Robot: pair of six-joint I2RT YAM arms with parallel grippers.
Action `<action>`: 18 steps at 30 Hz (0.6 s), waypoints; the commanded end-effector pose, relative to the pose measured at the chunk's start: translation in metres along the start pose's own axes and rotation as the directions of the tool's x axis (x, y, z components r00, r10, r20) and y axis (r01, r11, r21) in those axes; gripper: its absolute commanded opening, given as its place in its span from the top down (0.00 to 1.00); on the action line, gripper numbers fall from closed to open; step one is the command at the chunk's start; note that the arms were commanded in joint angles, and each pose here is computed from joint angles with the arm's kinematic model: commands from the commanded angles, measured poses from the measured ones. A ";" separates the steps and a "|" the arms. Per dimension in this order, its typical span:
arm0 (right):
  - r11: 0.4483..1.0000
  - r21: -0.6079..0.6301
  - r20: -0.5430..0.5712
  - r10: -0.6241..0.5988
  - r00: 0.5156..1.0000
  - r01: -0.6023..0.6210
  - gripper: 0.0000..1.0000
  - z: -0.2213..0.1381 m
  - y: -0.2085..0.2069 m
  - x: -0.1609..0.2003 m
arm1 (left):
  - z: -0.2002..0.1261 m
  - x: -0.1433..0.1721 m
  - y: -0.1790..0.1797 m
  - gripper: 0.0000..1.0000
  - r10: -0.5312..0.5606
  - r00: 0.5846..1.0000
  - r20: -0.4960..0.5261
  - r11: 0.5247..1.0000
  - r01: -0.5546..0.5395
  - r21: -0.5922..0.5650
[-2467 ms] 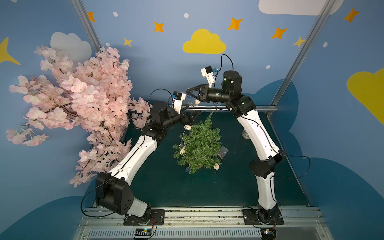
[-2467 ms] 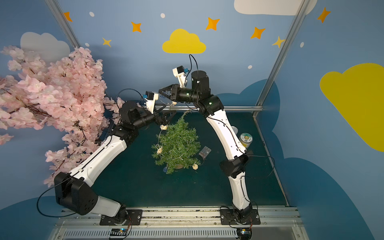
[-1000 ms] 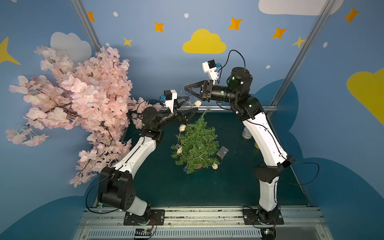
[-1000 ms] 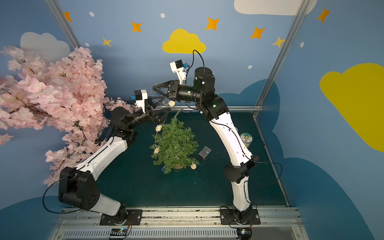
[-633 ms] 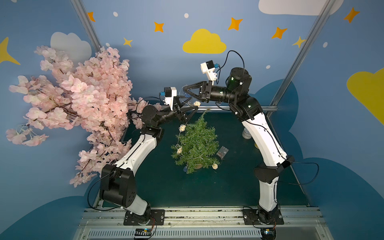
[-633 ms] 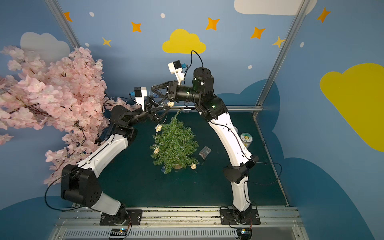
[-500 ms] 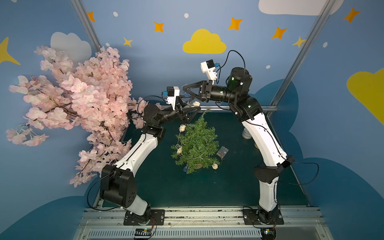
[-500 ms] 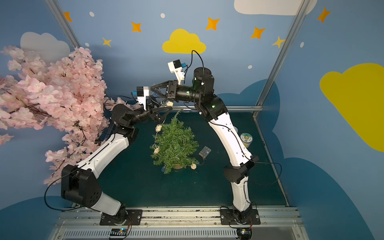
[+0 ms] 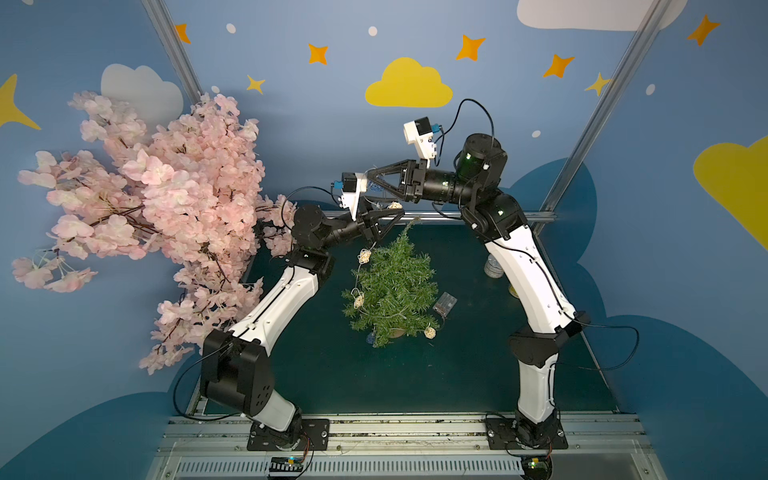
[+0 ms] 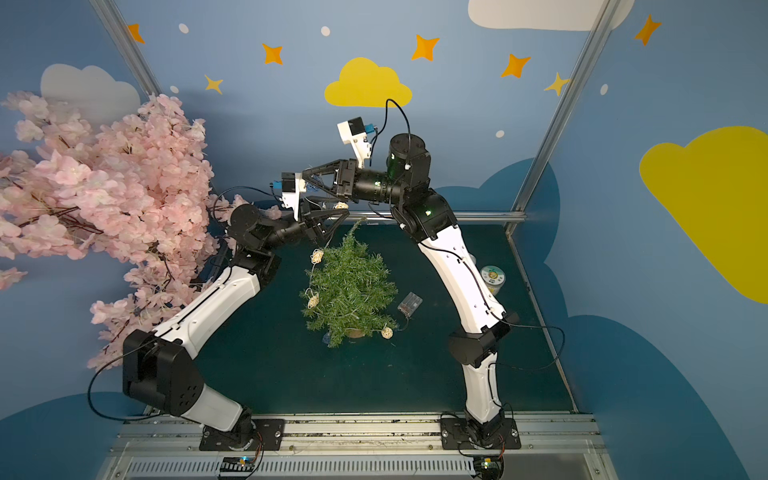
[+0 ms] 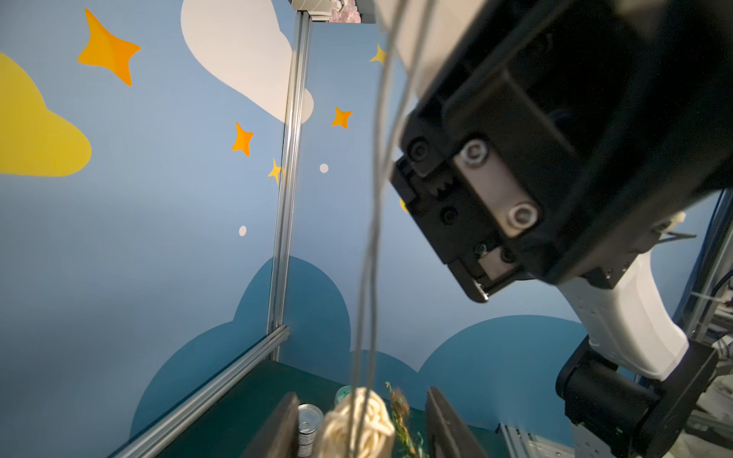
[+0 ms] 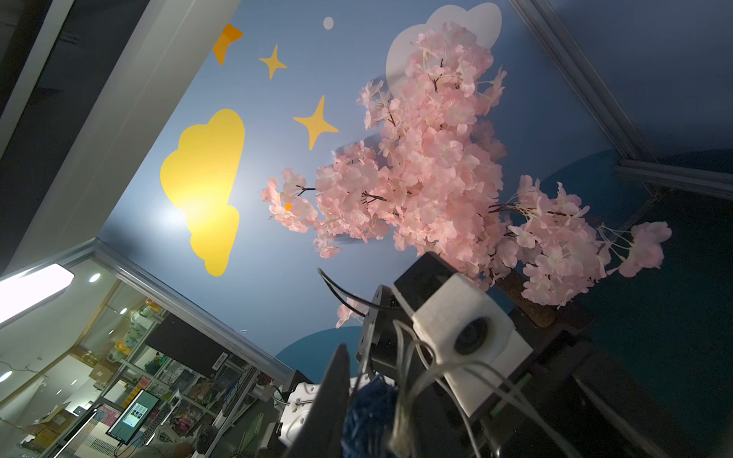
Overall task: Remove string lights from the small christmas tree
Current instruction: Remove the light string from the Christmas tree.
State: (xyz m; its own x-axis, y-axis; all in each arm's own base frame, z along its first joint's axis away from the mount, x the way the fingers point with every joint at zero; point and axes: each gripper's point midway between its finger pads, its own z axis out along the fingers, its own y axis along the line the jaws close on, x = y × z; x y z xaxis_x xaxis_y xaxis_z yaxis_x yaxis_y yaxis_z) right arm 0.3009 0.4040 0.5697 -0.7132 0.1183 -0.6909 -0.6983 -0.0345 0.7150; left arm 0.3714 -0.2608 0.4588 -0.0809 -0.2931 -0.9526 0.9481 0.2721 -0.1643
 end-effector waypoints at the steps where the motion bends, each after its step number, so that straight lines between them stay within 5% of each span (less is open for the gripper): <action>1: 0.998 -0.022 0.029 -0.055 0.998 0.055 0.90 -0.015 0.025 -0.008 | -0.004 -0.001 0.003 0.60 -0.005 1.000 0.001 1.000 0.005 -0.030; 6: 0.999 -0.006 0.037 -0.049 0.998 0.049 0.90 -0.019 0.018 -0.010 | -0.007 -0.004 0.007 0.74 0.000 1.000 0.000 0.997 0.000 -0.076; 12: 0.999 0.014 0.032 -0.049 0.998 0.049 0.89 -0.024 0.008 -0.010 | -0.011 -0.010 0.008 0.79 0.001 1.000 0.010 0.994 0.000 -0.112; 18: 0.990 0.131 0.024 -0.049 0.998 0.046 0.73 -0.047 -0.031 -0.017 | -0.032 -0.010 0.038 0.81 -0.093 0.995 -0.023 0.952 0.083 -0.294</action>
State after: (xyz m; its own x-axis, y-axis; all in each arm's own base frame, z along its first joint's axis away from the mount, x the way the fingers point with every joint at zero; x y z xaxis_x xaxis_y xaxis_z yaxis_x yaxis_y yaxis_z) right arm 0.3301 0.3777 0.5498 -0.7131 0.1357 -0.6878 -0.6873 0.0581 0.7241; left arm 0.3930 -0.2377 0.4472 -0.1677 -0.2889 -0.9426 0.8631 0.4190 -0.2820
